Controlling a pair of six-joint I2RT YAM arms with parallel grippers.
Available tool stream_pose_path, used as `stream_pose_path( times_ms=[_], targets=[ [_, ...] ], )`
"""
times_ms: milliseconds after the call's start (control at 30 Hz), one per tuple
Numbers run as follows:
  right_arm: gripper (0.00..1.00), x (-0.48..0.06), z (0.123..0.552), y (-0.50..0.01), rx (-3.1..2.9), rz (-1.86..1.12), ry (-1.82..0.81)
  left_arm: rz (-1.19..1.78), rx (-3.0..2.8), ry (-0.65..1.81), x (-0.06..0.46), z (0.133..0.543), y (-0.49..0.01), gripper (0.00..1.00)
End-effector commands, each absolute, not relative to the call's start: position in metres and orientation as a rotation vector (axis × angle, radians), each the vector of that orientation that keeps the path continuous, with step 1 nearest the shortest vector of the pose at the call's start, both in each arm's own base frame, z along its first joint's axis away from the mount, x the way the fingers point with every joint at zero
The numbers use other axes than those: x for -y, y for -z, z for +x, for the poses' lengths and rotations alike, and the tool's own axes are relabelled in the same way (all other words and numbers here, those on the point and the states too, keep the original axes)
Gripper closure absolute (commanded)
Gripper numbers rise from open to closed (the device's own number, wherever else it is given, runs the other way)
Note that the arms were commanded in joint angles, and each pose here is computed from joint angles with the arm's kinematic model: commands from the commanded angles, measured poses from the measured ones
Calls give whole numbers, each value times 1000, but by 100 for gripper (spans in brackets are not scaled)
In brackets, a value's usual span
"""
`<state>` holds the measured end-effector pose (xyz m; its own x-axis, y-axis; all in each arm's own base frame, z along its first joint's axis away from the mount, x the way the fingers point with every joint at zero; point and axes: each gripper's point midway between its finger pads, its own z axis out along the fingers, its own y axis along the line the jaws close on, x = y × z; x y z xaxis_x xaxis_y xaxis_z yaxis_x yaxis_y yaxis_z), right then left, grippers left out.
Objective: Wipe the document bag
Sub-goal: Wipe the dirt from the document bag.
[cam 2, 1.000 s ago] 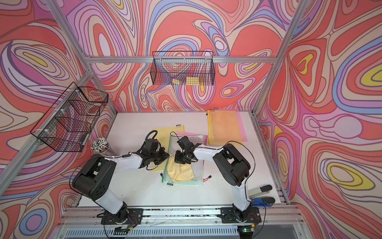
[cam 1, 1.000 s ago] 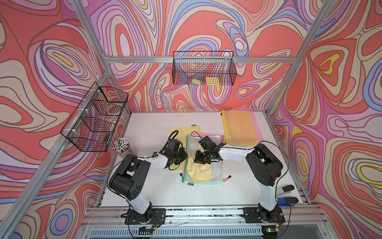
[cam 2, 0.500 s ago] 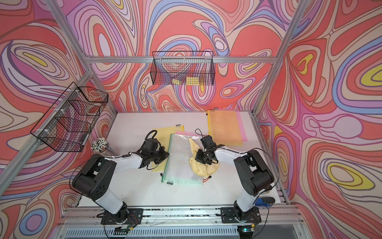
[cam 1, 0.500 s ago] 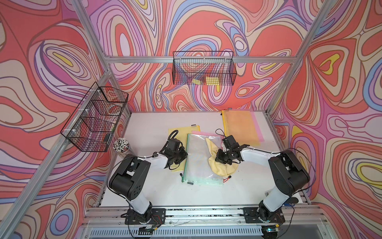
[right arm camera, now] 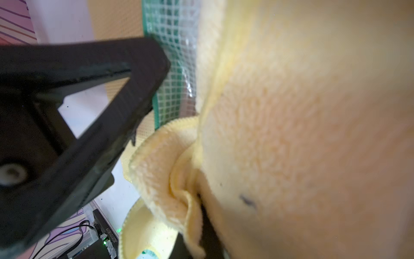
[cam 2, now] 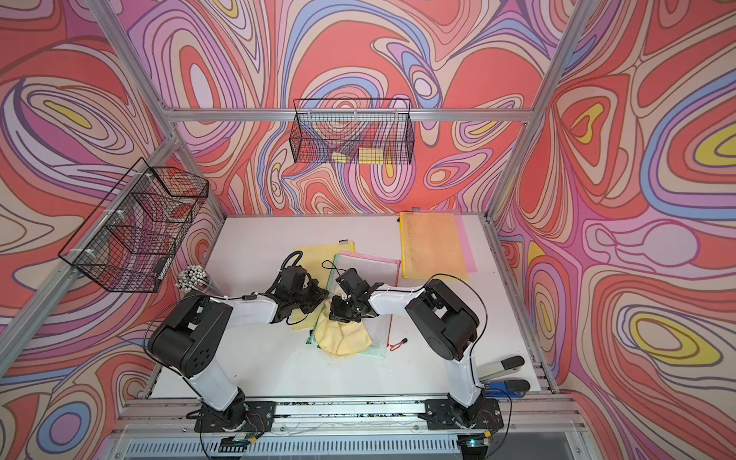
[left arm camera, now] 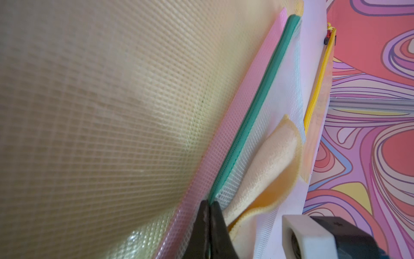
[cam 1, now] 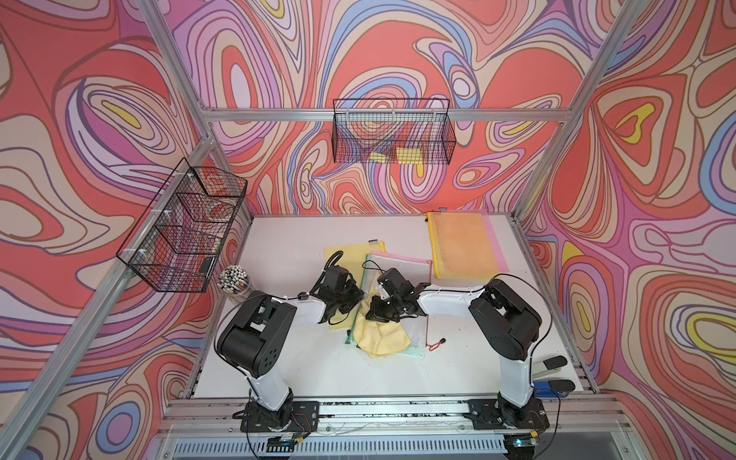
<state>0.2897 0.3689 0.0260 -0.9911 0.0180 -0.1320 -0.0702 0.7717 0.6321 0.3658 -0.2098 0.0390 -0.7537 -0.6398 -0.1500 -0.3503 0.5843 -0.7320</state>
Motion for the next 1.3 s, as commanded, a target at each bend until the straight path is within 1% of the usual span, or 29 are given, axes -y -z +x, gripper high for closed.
stream_pose_path(
  times_ms=[0,233,300,367,433,500,567,667,800,833,900,1033,1200,1267],
  targets=[
    [100,-338,285,-10,-2880,43,-929,-807,-2355,1001,209,380,-54,100],
    [100,-246,283,0,-2906,248,-774,-808,-2365,963,203,374,-53,100],
    [100,-219,282,-5,-2896,292,-739,-807,-2366,952,201,374,-54,100],
    [100,-201,283,-8,-2890,322,-708,-807,-2365,947,200,374,-54,100],
    [100,-196,285,-14,-2880,307,-679,-807,-2364,947,200,374,-55,100],
    [100,-205,292,-26,-2860,283,-709,-811,-2365,947,201,374,-53,100],
    [100,-226,298,-42,-2823,225,-759,-824,-2361,956,201,375,-52,100],
    [100,-270,302,-65,-2789,100,-806,-833,-2355,980,204,377,-51,100],
    [100,-336,293,-83,-2757,-53,-934,-843,-2363,964,203,376,-47,100],
    [100,-350,287,-70,-2790,-78,-943,-843,-2365,957,202,376,-46,100],
    [100,-366,280,-61,-2810,-97,-976,-847,-2369,946,201,375,-45,100],
    [100,-360,268,-35,-2858,-30,-974,-839,-2367,929,198,375,-48,100],
    [100,-315,255,-14,-2912,76,-832,-816,-2375,900,196,375,-53,100],
    [100,-285,252,-9,-2920,168,-803,-809,-2377,899,195,375,-54,100]
  ],
)
